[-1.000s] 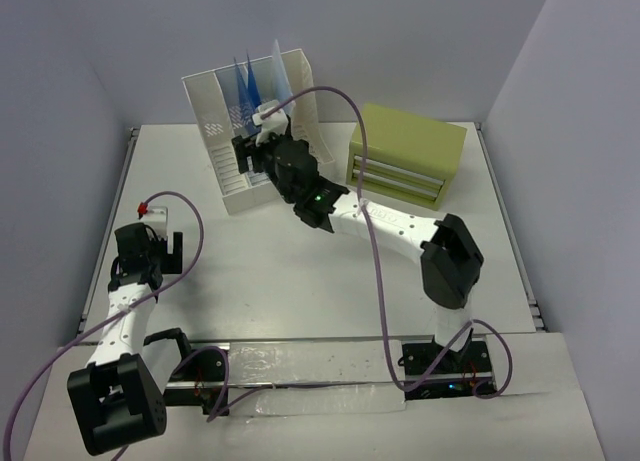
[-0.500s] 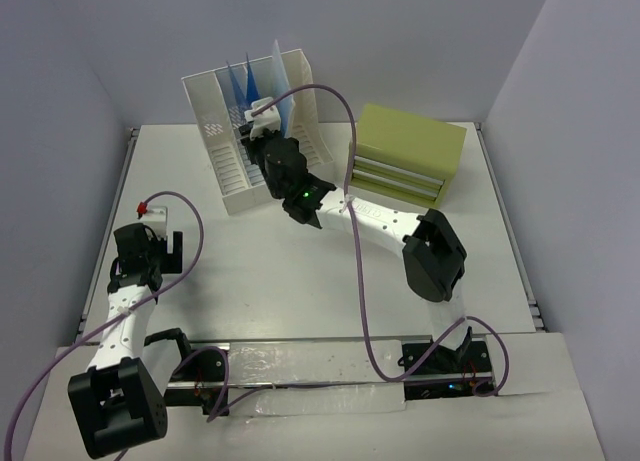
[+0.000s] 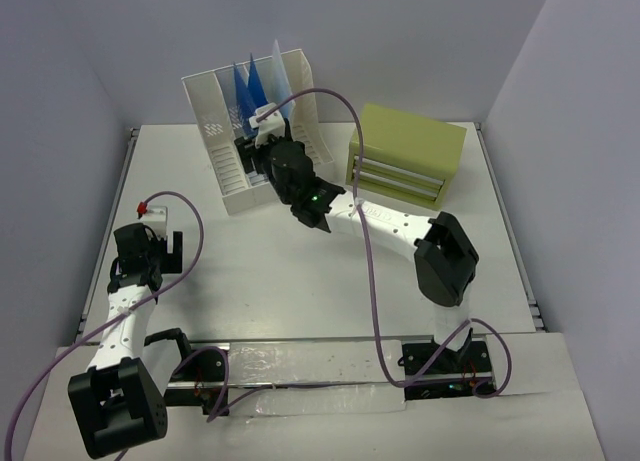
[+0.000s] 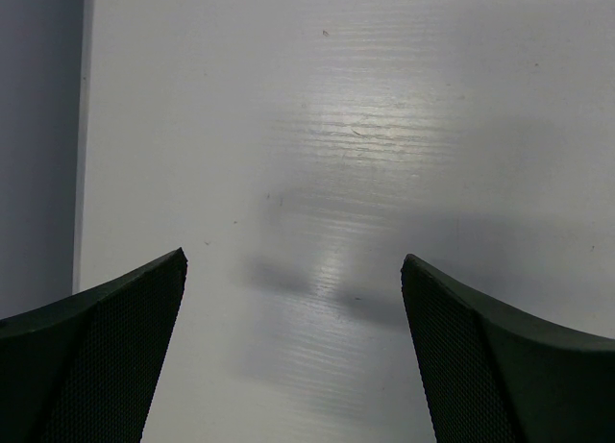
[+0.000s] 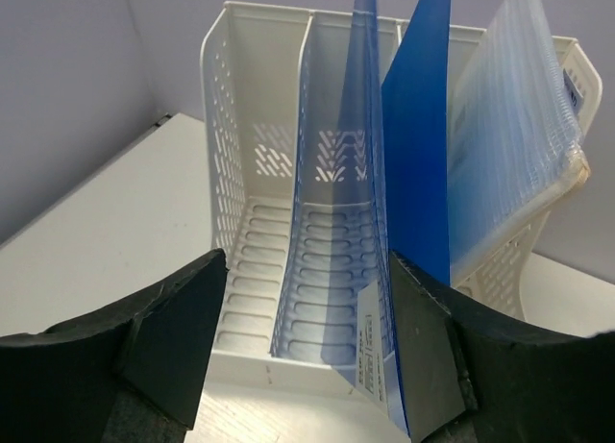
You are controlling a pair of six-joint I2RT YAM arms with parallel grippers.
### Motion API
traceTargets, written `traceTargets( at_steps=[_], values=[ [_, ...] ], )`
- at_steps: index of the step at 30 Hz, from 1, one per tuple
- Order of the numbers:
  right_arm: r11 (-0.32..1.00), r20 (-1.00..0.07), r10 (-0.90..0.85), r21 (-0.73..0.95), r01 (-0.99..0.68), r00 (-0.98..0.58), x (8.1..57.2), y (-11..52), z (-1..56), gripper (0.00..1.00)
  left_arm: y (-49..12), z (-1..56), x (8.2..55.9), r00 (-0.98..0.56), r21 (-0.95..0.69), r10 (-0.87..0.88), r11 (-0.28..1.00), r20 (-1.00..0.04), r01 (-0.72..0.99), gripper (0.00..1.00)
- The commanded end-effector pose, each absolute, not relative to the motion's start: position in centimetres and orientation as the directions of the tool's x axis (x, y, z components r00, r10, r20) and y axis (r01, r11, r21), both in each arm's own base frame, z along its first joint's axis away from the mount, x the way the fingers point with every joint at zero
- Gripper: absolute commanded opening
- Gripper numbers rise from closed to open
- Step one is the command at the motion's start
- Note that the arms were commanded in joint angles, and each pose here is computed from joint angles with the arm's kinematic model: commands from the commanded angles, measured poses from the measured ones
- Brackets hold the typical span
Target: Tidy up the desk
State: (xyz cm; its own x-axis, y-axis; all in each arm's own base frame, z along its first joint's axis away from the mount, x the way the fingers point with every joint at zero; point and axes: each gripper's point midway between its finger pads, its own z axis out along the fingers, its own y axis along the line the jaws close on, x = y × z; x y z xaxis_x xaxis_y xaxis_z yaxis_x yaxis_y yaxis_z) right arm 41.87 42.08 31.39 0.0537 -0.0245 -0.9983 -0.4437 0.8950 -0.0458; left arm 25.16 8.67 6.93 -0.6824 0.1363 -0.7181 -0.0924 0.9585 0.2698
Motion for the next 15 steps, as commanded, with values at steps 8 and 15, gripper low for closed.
traceTargets(
  at_steps=[8, 15],
  values=[
    [0.861, -0.998, 0.048, 0.026, -0.508, 0.031, 38.7, 39.8, 35.2, 0.76, 8.6, 8.4, 26.1, -0.642, 0.266, 0.148, 0.96, -0.752, -0.089, 0.99],
    [0.842, -0.994, 0.102, 0.063, -0.536, 0.043, 37.0, 38.5, 37.8, 0.77, 8.6, 8.3, 26.1, -0.646, 0.265, 0.149, 0.961, -0.748, -0.085, 0.99]
  ],
)
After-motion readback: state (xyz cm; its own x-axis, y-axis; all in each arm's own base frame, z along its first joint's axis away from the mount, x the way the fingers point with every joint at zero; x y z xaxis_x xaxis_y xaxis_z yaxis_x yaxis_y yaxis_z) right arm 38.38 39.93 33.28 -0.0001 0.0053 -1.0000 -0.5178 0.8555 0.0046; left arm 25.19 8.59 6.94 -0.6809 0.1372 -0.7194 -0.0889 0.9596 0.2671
